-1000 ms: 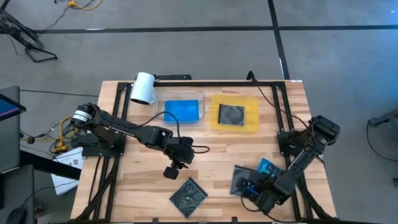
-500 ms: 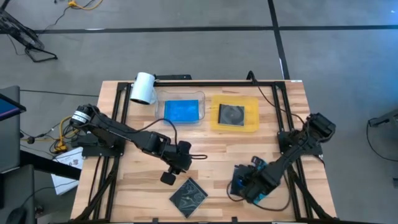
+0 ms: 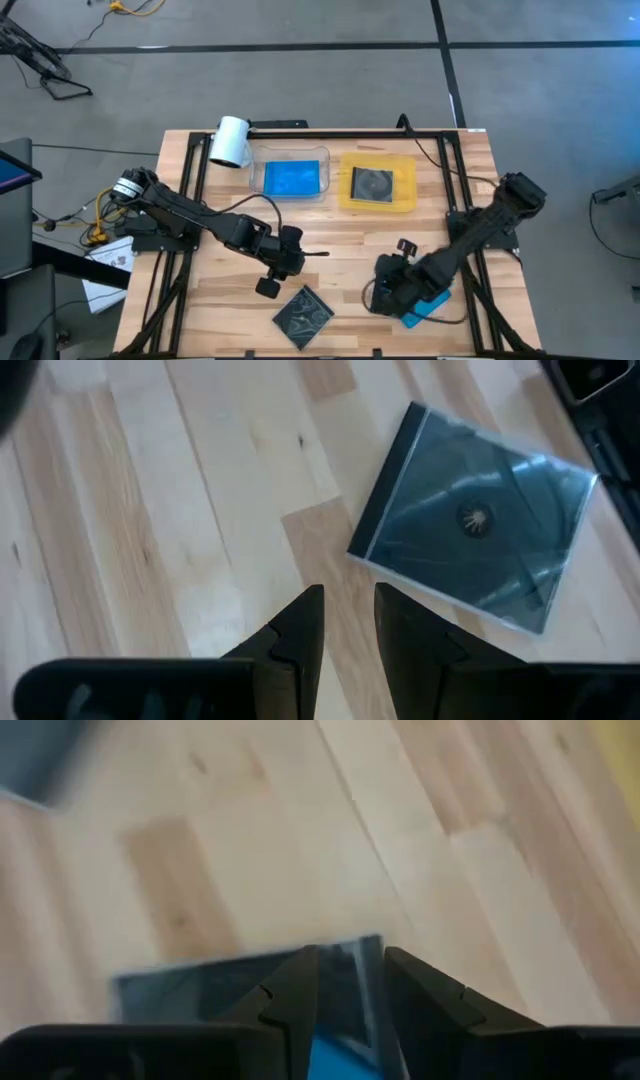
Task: Pick & place jewel cases by type
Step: Move the CD cases to the center of the table
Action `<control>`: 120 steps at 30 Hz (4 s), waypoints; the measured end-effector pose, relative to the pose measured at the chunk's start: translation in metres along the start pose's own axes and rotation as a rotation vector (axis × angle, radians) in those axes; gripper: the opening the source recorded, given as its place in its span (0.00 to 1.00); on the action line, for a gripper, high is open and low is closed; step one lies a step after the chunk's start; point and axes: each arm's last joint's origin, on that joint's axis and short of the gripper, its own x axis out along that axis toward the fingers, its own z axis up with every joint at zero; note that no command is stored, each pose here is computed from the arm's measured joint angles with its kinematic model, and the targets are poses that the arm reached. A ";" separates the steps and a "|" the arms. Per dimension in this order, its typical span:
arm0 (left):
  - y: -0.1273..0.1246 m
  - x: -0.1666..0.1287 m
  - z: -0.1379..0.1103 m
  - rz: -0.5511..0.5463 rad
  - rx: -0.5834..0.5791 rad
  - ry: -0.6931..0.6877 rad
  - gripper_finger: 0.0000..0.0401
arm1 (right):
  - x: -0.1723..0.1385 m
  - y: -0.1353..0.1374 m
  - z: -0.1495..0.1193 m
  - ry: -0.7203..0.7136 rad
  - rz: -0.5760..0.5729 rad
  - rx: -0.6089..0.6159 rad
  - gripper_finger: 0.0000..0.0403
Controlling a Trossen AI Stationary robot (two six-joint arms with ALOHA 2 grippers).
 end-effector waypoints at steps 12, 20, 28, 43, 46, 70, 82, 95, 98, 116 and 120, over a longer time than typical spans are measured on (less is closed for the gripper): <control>0.002 -0.003 0.003 0.031 0.032 -0.032 0.21 | -0.021 0.020 -0.053 0.315 0.098 0.129 0.28; 0.002 -0.003 0.004 0.053 0.033 -0.043 0.21 | -0.021 0.024 -0.078 0.412 0.057 0.207 0.28; 0.003 -0.003 0.006 0.054 0.033 -0.060 0.21 | 0.001 0.015 -0.090 0.411 0.070 0.253 0.28; 0.003 -0.003 0.006 0.054 0.034 -0.064 0.21 | 0.029 -0.001 -0.043 0.287 0.111 0.109 0.28; 0.003 -0.003 0.006 0.053 0.033 -0.059 0.21 | 0.037 -0.007 -0.025 0.252 0.146 0.065 0.28; -0.015 -0.002 0.000 -0.036 -0.078 0.001 0.21 | 0.036 -0.024 0.029 -0.136 0.162 -0.211 0.28; -0.081 0.037 -0.036 -0.328 -0.202 -0.148 0.21 | 0.034 0.007 0.032 -0.349 0.270 -0.426 0.28; -0.115 0.036 -0.048 -0.283 -0.182 -0.203 0.21 | 0.039 -0.001 0.045 -0.380 0.261 -0.393 0.28; -0.116 0.046 -0.052 -0.274 -0.180 -0.170 0.21 | 0.037 0.001 0.047 -0.404 0.290 -0.413 0.28; -0.125 0.093 -0.061 -0.367 -0.187 -0.054 0.21 | 0.037 0.001 0.047 -0.402 0.288 -0.422 0.28; -0.126 0.109 -0.068 -0.387 -0.213 0.005 0.21 | 0.038 0.000 0.047 -0.397 0.285 -0.424 0.28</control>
